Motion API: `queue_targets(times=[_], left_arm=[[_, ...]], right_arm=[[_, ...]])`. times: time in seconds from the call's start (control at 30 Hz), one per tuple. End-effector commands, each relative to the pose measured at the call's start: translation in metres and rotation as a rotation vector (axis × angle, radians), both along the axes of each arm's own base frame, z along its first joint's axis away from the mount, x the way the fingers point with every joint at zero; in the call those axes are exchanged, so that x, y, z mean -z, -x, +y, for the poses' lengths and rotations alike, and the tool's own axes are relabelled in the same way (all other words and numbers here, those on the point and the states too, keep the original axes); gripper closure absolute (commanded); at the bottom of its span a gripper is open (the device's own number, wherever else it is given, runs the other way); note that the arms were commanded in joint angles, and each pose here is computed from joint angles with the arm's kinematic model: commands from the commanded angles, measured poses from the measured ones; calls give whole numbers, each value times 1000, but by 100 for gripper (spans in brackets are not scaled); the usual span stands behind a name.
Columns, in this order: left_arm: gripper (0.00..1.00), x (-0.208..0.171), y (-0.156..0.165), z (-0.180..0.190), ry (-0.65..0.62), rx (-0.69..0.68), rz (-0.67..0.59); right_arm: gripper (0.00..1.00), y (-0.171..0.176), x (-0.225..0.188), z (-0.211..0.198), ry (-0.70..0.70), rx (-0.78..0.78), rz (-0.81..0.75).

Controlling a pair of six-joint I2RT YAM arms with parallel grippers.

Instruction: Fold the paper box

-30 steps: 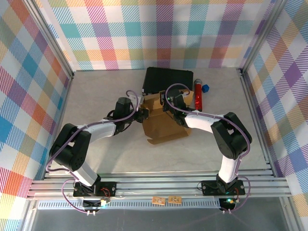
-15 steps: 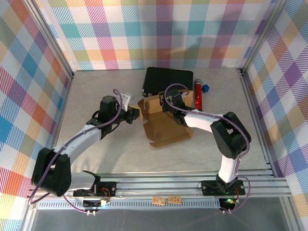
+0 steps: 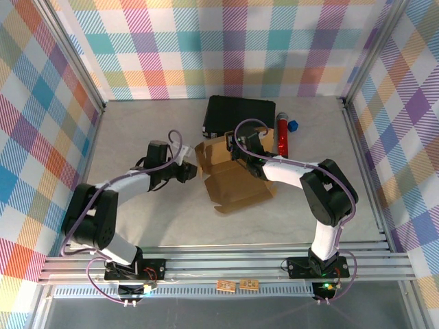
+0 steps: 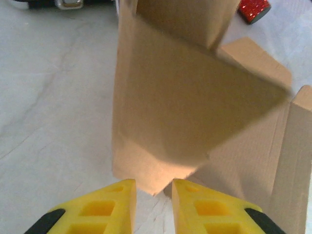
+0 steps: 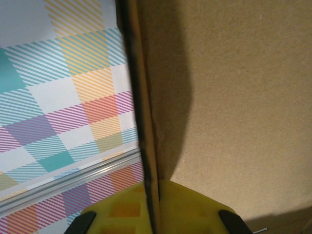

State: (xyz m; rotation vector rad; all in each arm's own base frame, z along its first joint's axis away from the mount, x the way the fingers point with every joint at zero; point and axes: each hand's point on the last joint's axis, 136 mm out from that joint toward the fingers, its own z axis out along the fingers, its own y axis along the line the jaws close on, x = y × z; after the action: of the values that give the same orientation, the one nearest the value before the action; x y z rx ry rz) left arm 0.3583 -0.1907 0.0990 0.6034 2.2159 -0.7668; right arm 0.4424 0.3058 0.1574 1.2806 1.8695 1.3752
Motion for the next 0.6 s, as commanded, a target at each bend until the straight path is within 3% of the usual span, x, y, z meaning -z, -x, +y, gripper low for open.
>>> queue_targets(times=[0.0,0.13,0.57], left_arm=[[73,-41,-23,-22,155,63,-96],[71,-44,-23,-39,195,108,-92],[70,-39,-18,-65,147,144,-118]], right_arm=[[100,1,10,0,7,-12,31],[100,1,10,-2,-2,-12,32],[100,-2,10,0,-14,-28,32]])
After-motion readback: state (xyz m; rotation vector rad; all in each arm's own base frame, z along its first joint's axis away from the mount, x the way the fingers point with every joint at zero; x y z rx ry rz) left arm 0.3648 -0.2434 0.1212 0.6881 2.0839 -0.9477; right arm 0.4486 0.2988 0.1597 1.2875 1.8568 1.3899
